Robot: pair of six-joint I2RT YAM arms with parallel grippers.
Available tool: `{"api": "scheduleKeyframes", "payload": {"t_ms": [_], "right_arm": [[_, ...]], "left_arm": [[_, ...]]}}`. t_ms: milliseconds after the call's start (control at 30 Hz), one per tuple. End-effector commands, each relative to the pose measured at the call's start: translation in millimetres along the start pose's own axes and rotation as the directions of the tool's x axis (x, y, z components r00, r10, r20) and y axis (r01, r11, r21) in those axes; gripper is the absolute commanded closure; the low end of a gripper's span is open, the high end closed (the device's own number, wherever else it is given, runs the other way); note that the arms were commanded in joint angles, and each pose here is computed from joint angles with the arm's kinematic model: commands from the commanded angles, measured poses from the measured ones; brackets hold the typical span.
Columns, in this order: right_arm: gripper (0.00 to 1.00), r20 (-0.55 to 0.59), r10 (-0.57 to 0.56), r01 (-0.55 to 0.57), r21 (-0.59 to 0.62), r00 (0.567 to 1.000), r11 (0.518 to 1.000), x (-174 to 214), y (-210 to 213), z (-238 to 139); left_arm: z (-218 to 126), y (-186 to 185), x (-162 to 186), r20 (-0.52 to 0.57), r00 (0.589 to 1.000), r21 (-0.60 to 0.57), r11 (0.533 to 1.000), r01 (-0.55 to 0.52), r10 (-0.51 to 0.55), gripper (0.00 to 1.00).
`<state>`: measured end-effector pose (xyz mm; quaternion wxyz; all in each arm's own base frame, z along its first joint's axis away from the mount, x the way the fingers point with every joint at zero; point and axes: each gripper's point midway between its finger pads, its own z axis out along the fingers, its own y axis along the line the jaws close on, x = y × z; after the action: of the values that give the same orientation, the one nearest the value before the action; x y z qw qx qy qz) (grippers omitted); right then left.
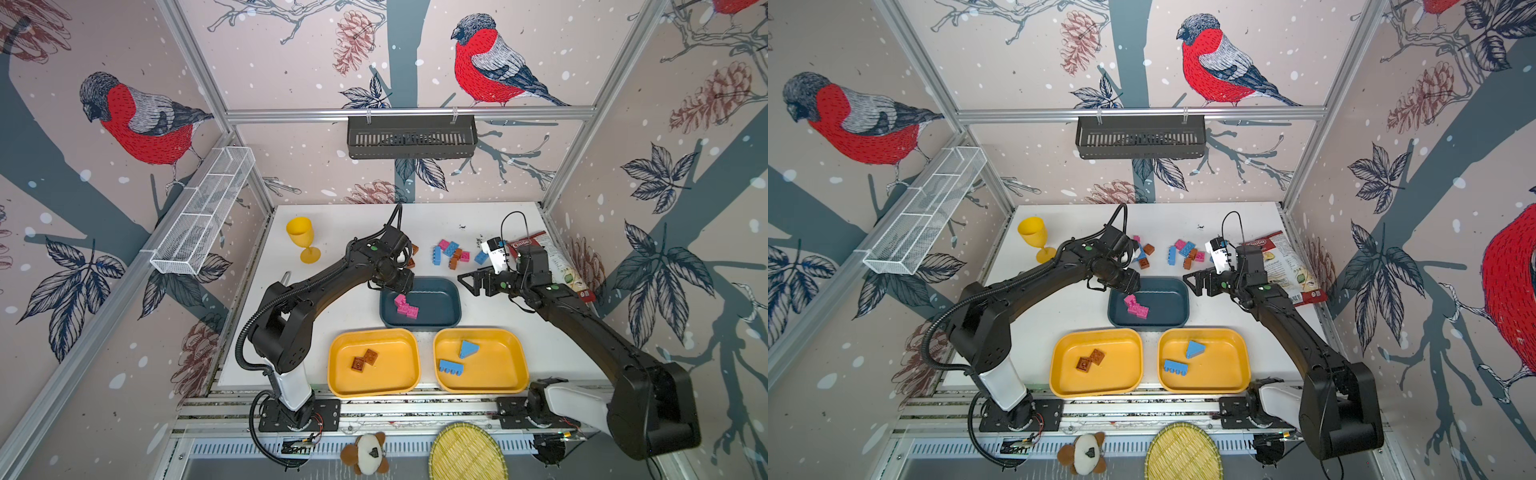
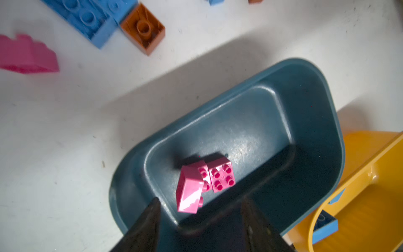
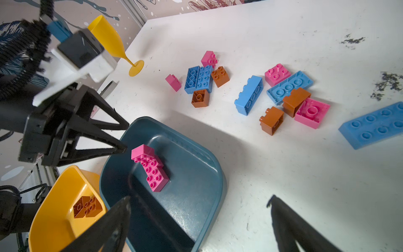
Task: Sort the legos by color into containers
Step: 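Carry the pink brick into the teal bin and open the left gripper, then return the left gripper to the pile and grasp another pink brick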
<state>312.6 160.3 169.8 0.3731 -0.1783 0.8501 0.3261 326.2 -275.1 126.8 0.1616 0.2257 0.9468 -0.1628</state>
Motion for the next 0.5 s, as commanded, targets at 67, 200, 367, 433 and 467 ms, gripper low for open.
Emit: {"api": "scheduleKeyframes", "payload": {"t_ms": [67, 200, 367, 433, 467], "right_arm": [[0.0, 0.017, -0.013, 0.013, -0.011, 1.0, 1.0, -4.1, 1.9, -0.3], [0.01, 0.02, -0.016, 0.017, -0.015, 1.0, 1.0, -6.6, 2.4, 0.3], [0.0, 0.021, -0.019, 0.02, -0.015, 1.0, 1.0, -7.6, 2.3, 1.0], [0.0, 0.021, -0.017, 0.017, -0.016, 1.0, 1.0, -7.3, 1.5, 1.9], [0.01, 0.02, -0.016, 0.017, -0.02, 1.0, 1.0, -6.7, 1.5, 2.9]], "left_arm": [[-4.7, 48.2, -32.3, 0.045, 0.999, -0.185, 0.982, 0.027, -0.019, 0.38], [-1.1, 90.9, -58.7, 0.125, 0.978, -0.224, 0.956, 0.19, -0.165, 0.38], [16.0, 124.4, -79.0, 0.219, 0.926, -0.243, 0.902, 0.356, -0.306, 0.35], [25.9, 137.7, -81.6, 0.249, 0.89, -0.238, 0.867, 0.437, -0.381, 0.35], [31.2, 141.7, -83.0, 0.265, 0.869, -0.225, 0.85, 0.477, -0.417, 0.35]]}}
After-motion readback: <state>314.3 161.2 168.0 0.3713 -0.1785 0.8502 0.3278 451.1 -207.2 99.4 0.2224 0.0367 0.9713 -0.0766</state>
